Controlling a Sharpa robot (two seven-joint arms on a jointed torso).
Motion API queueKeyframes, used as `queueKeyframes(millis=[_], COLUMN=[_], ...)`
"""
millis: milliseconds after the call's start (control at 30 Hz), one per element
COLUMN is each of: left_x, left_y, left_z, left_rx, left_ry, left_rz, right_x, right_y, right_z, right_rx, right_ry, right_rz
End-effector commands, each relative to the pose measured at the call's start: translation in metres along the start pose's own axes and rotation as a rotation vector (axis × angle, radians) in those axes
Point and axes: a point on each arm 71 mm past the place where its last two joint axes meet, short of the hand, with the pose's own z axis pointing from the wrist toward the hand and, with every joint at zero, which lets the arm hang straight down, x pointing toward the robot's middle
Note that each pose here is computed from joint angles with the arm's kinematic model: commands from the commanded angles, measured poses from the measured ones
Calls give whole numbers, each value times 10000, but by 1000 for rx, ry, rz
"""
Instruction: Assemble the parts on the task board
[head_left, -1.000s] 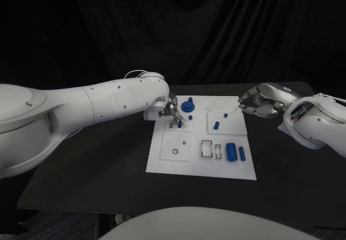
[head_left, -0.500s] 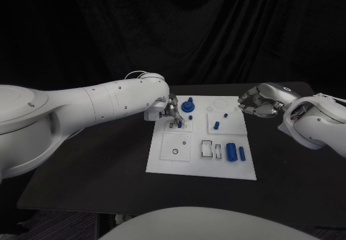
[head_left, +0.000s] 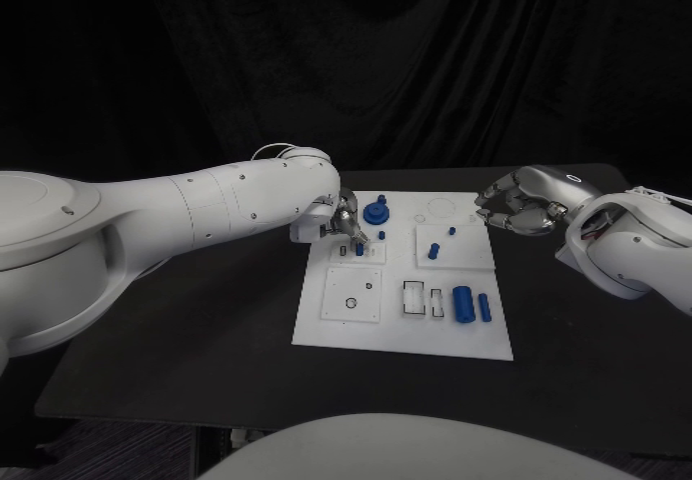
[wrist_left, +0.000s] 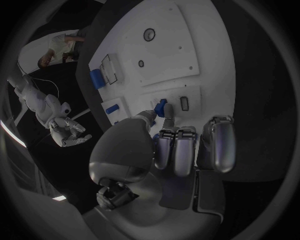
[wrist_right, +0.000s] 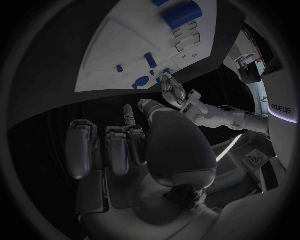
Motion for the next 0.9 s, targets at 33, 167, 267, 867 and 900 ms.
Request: queueKeyframes(millis=[33,167,267,867,900], left_x=[29,34,37,36,33], left_y=[-33,-39,-45,-58,-55], left_z=[9,11,11,12,10], left_rx=[28,33,36,45,45], left_ry=[16,18,20,7,2], left_rz=[4,5,6,-1,-3], right_x=[7,10,11,14,14], right_y=[-7,-5,-3,-4,-5], right_z=[0,2,3,3,2], right_rx=[13,14,14,18,19], right_ry=[-1,2,3,7,8], right_rz=[-1,-1,-1,-1,-1])
